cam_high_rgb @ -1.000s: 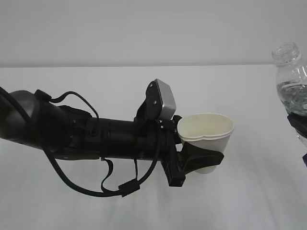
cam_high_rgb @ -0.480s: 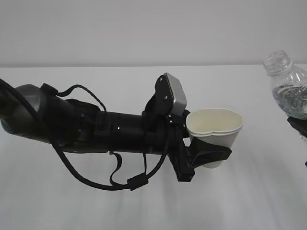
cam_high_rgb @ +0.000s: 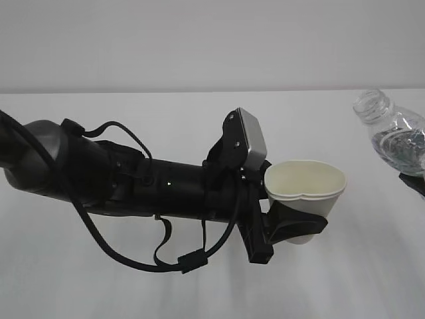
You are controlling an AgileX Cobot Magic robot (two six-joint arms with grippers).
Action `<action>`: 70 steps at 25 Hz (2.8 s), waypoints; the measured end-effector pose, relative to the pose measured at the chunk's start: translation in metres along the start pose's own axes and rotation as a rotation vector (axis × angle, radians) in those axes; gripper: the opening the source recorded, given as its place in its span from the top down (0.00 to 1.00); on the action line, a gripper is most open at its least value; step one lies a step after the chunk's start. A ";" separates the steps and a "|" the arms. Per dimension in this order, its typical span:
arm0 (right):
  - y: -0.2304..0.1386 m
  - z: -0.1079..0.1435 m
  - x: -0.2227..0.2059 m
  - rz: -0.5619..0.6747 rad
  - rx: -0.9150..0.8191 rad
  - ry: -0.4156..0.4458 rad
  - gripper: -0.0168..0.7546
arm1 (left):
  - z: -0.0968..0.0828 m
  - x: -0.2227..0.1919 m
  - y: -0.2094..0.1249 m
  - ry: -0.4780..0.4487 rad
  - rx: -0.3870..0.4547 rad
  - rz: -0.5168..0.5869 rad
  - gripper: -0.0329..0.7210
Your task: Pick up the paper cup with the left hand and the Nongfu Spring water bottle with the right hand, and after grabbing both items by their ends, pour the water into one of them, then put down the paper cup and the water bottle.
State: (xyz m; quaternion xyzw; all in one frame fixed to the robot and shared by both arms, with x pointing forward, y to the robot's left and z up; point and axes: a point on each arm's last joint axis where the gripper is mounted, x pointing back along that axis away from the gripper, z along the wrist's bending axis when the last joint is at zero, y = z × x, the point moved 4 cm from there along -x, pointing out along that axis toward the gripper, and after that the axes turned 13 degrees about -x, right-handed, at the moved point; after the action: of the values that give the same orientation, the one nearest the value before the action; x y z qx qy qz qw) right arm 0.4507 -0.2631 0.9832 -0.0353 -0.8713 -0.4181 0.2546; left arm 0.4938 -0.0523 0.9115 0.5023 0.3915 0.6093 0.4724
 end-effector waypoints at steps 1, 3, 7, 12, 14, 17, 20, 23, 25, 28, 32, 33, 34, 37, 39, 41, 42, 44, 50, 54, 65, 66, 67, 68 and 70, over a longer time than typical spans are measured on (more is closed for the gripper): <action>0.000 0.000 0.000 0.001 0.015 0.001 0.51 | 0.000 0.000 0.000 0.000 0.000 0.000 0.44; -0.001 0.000 0.000 0.004 0.039 0.002 0.52 | 0.000 0.000 0.000 -0.001 0.000 0.000 0.44; -0.001 0.000 0.000 0.003 0.067 0.003 0.52 | 0.000 0.000 0.000 -0.001 0.000 0.000 0.44; -0.001 0.001 0.000 0.003 0.138 0.006 0.52 | 0.000 0.000 0.000 0.000 0.000 0.001 0.44; -0.001 0.001 0.000 0.002 0.151 0.006 0.52 | 0.000 0.000 0.000 0.000 0.000 0.001 0.44; -0.001 0.001 0.000 0.004 0.183 0.007 0.52 | 0.000 0.000 0.000 0.000 0.000 0.001 0.44; -0.001 0.001 0.000 0.007 0.221 0.009 0.52 | -0.001 -0.001 0.001 -0.004 0.001 -0.004 0.44; -0.001 0.001 0.000 0.007 0.234 0.010 0.52 | -0.002 -0.001 0.002 -0.008 0.001 -0.009 0.44; -0.001 0.001 0.000 0.007 0.244 0.010 0.52 | -0.003 -0.002 0.002 -0.010 0.000 -0.009 0.44; -0.001 0.001 0.000 0.007 0.270 0.011 0.52 | -0.007 -0.004 0.003 -0.022 -0.003 -0.011 0.44; -0.002 0.001 0.000 0.007 0.295 0.011 0.52 | -0.011 -0.007 0.005 -0.034 -0.007 -0.013 0.44; -0.002 0.001 0.000 0.007 0.308 0.012 0.52 | -0.011 -0.007 0.005 -0.034 -0.007 -0.013 0.44; -0.002 0.001 0.000 0.007 0.320 0.012 0.52 | -0.011 -0.007 0.005 -0.034 -0.007 -0.013 0.44; -0.002 0.002 0.000 0.006 0.355 0.013 0.52 | -0.011 -0.007 0.005 -0.034 -0.007 -0.013 0.44; -0.001 0.001 0.000 0.005 0.363 0.012 0.52 | -0.011 -0.007 0.005 -0.034 -0.007 -0.013 0.44; 0.000 0.000 0.000 0.004 0.368 0.010 0.52 | -0.011 -0.007 0.005 -0.034 -0.007 -0.013 0.44; 0.001 -0.001 0.000 0.001 0.374 0.006 0.52 | -0.011 -0.007 0.005 -0.034 -0.007 -0.013 0.44; 0.003 -0.002 0.000 -0.004 0.396 0.002 0.52 | -0.011 -0.007 0.005 -0.034 -0.007 -0.013 0.44; 0.007 -0.007 0.001 0.006 0.428 -0.012 0.52 | -0.011 -0.007 0.005 -0.034 -0.007 -0.013 0.44; 0.009 -0.010 0.001 0.006 0.467 -0.020 0.52 | -0.011 -0.007 0.005 -0.034 -0.007 -0.013 0.44; 0.009 -0.010 0.001 0.010 0.568 -0.021 0.52 | -0.011 -0.007 0.005 -0.034 -0.007 -0.013 0.44; 0.009 -0.010 0.001 0.010 0.578 -0.021 0.52 | -0.011 -0.007 0.005 -0.034 -0.007 -0.013 0.44; 0.009 -0.010 0.001 0.010 0.582 -0.021 0.52 | -0.011 -0.007 0.005 -0.034 -0.007 -0.013 0.44; 0.009 -0.010 0.001 0.010 0.584 -0.021 0.52 | -0.011 -0.007 0.005 -0.034 -0.007 -0.013 0.44; 0.009 -0.010 0.001 0.010 0.592 -0.021 0.52 | -0.011 -0.007 0.005 -0.034 -0.007 -0.013 0.44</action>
State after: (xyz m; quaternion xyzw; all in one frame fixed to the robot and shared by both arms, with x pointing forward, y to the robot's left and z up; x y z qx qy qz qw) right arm 0.4564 -0.2653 0.9954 0.0320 -0.9577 -0.1443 0.2469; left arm 0.4824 -0.0598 0.9122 0.5083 0.3844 0.5993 0.4845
